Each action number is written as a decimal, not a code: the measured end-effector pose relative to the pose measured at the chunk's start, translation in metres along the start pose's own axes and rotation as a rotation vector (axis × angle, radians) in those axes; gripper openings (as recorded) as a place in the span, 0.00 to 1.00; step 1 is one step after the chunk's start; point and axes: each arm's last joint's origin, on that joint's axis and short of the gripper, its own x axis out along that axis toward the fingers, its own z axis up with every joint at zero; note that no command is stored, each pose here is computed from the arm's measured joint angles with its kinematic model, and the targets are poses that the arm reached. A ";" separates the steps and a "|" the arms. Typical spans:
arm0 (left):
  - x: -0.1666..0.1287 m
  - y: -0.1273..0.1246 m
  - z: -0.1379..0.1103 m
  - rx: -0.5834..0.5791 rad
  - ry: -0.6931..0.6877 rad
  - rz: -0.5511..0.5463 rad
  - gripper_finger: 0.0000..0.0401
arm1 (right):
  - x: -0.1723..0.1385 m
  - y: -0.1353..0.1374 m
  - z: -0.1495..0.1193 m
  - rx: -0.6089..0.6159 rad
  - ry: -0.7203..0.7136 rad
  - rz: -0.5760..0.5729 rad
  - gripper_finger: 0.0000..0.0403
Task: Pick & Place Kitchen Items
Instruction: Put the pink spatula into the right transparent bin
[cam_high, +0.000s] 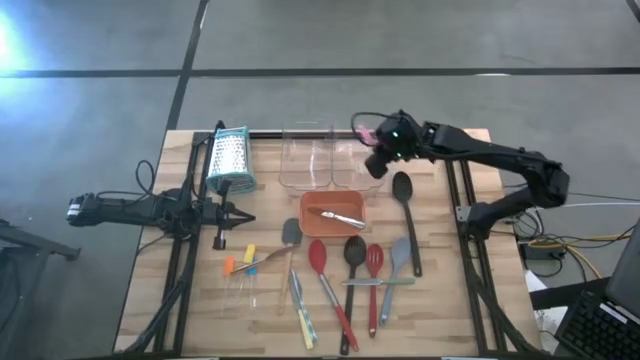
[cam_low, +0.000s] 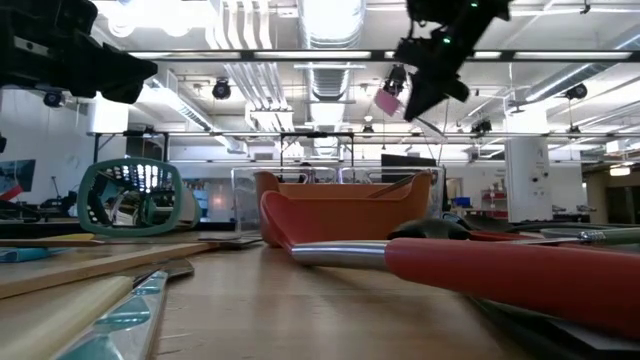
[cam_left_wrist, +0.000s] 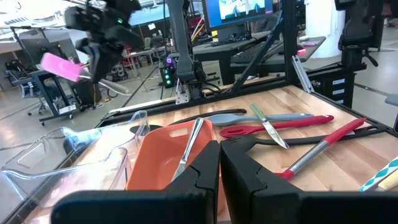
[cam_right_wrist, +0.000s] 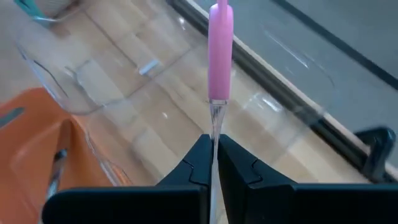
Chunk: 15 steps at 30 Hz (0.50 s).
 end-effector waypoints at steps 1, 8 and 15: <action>0.000 0.000 0.000 0.000 0.000 0.000 0.05 | 0.003 0.000 0.006 -0.013 0.013 0.004 0.02; 0.000 0.000 0.000 0.000 0.000 0.000 0.05 | 0.029 -0.013 0.038 -0.005 0.145 -0.047 0.02; 0.000 0.000 0.000 0.000 0.000 0.000 0.05 | 0.071 -0.030 0.045 0.058 0.262 0.005 0.02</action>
